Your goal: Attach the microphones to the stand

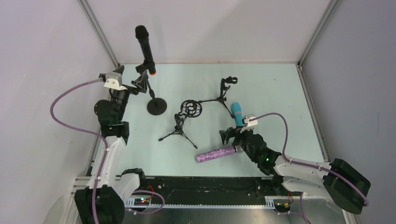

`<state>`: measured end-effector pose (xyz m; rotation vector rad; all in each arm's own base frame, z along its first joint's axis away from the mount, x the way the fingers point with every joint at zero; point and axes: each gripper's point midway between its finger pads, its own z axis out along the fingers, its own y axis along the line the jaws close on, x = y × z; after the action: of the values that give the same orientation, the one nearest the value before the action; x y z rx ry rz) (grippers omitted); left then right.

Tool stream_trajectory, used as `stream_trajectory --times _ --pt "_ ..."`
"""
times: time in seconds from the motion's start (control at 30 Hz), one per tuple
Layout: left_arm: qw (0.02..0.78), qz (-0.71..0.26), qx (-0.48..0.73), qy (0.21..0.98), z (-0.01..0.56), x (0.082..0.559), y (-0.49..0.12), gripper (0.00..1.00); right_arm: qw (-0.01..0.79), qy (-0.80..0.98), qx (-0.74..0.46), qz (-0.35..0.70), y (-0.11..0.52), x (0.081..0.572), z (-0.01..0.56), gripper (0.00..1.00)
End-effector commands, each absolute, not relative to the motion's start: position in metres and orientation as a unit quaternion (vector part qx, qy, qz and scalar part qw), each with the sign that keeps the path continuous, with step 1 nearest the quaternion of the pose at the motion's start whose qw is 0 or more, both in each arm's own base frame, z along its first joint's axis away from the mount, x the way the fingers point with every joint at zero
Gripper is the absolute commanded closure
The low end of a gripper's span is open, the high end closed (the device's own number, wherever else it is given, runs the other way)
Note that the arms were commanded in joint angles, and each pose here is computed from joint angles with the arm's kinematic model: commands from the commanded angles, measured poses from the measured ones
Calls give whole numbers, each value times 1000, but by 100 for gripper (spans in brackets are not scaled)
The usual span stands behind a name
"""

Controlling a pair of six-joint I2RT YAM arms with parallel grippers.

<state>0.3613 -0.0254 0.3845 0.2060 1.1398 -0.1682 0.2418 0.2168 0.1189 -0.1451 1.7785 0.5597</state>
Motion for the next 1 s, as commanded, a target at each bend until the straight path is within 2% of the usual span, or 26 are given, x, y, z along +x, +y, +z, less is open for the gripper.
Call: stream_trajectory --times 0.0,0.37,0.7,0.97 --pt "801 -108 60 585 365 352 -24 0 594 758 -33 266 220 248 138 0" --pt "700 -183 -26 690 292 325 -34 0 583 767 -21 266 217 248 135 0" --pt "545 -207 -221 782 201 299 -22 0 563 787 19 252 202 251 128 0" --pt "507 -251 -212 797 195 282 -40 0 540 804 71 237 177 252 118 0"
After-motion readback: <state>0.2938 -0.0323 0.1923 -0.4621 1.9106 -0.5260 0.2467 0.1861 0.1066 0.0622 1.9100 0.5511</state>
